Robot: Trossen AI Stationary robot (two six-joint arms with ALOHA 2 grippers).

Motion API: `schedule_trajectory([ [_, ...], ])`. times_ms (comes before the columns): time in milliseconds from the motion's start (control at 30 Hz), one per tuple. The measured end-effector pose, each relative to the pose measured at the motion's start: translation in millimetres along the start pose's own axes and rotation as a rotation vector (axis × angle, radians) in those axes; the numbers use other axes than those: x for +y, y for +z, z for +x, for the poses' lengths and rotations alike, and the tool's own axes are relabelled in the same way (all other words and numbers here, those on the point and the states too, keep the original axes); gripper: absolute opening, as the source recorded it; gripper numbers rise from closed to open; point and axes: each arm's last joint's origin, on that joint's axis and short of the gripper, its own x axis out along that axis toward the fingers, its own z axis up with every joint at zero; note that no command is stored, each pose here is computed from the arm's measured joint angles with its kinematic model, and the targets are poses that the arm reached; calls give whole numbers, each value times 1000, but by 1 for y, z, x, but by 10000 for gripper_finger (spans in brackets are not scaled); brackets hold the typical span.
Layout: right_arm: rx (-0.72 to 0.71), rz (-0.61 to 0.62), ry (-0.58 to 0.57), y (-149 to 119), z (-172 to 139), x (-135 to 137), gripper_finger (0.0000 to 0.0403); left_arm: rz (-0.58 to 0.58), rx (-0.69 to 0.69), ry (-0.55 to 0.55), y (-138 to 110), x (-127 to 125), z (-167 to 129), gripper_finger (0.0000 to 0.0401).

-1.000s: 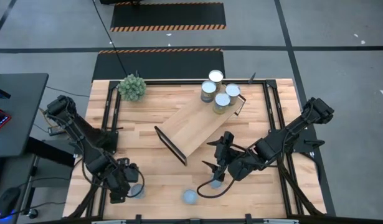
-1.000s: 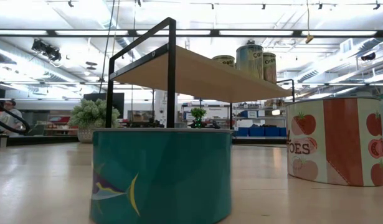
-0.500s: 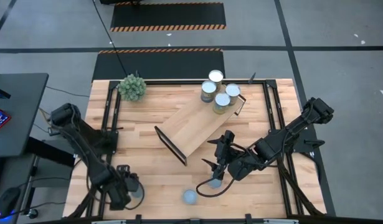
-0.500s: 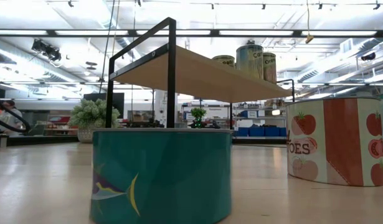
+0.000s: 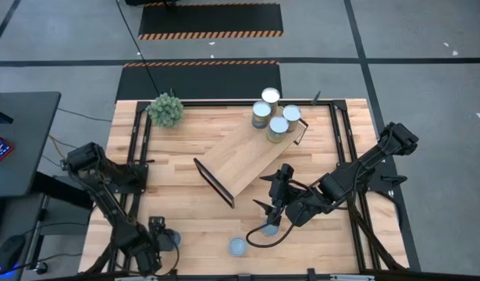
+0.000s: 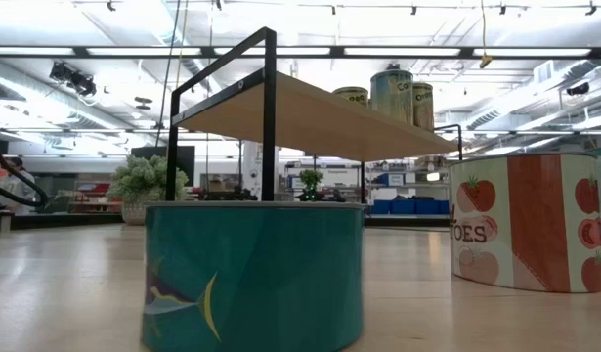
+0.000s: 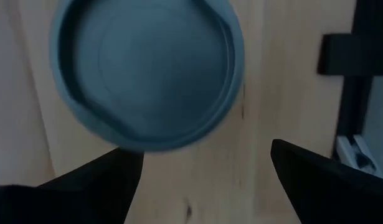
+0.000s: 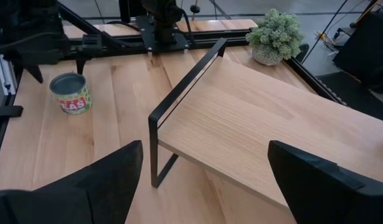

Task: Pick and place cans onto a shelf
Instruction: Put the small canned peas can on the shelf

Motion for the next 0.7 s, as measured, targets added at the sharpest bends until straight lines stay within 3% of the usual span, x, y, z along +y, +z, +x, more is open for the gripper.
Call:
schedule_trajectory([
  [400,-19,26,11,3,0,1,354,34,-119,117,2,-3,20,359],
  [700,-31,43,21,4,0,2,354,-1,-226,124,8,-6,21,359],
])
